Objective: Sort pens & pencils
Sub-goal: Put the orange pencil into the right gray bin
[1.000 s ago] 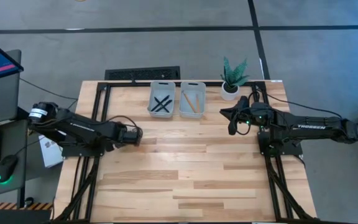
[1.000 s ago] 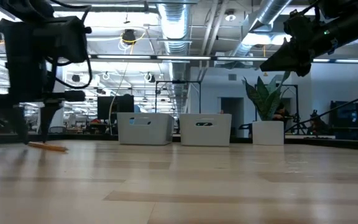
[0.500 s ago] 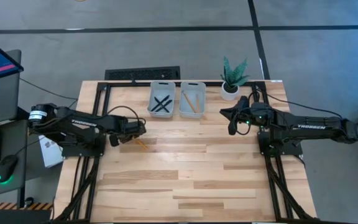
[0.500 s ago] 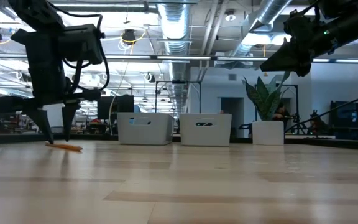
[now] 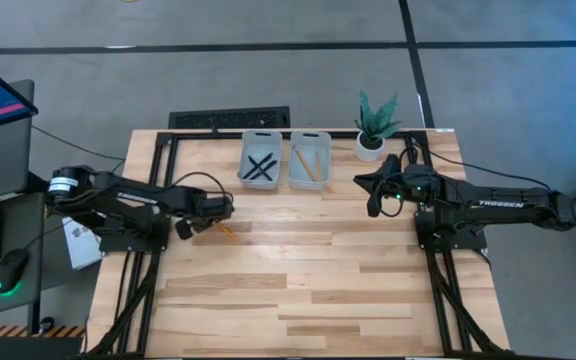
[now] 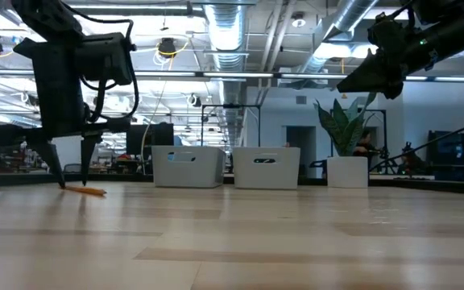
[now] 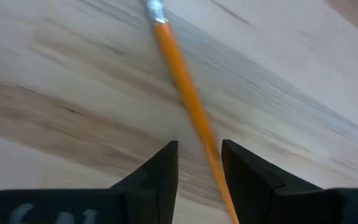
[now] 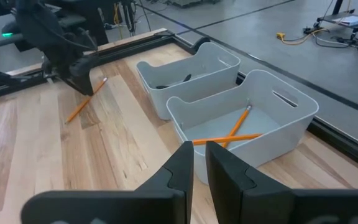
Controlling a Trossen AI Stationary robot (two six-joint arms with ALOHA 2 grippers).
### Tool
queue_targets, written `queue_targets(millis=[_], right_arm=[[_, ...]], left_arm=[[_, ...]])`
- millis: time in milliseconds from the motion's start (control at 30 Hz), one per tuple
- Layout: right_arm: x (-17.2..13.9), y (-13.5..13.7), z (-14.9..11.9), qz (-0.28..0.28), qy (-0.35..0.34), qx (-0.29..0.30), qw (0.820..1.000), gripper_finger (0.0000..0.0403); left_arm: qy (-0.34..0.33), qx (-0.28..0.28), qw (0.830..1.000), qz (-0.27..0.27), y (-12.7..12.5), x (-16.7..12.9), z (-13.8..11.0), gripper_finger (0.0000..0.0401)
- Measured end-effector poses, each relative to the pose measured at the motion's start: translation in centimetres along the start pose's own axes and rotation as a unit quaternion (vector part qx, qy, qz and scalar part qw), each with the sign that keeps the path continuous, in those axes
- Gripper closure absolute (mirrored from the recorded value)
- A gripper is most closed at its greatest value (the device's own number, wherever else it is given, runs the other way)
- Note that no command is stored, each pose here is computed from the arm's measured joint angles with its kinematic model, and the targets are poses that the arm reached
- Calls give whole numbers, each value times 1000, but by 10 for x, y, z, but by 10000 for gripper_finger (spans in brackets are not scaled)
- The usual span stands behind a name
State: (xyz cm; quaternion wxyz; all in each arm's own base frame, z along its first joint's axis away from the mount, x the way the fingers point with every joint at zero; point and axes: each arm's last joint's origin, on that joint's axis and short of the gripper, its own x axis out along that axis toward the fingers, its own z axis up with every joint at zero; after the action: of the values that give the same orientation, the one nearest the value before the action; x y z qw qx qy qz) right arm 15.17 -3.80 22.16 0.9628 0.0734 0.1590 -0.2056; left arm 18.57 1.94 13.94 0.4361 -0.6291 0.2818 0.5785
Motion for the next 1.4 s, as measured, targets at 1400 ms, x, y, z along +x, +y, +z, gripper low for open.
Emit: queue_targets(millis=[1400], right_arm=[[0,-1,-4,-3,22,-4,1000,337]], left_arm=[[7,46,998,49,-3,11,-4,288]])
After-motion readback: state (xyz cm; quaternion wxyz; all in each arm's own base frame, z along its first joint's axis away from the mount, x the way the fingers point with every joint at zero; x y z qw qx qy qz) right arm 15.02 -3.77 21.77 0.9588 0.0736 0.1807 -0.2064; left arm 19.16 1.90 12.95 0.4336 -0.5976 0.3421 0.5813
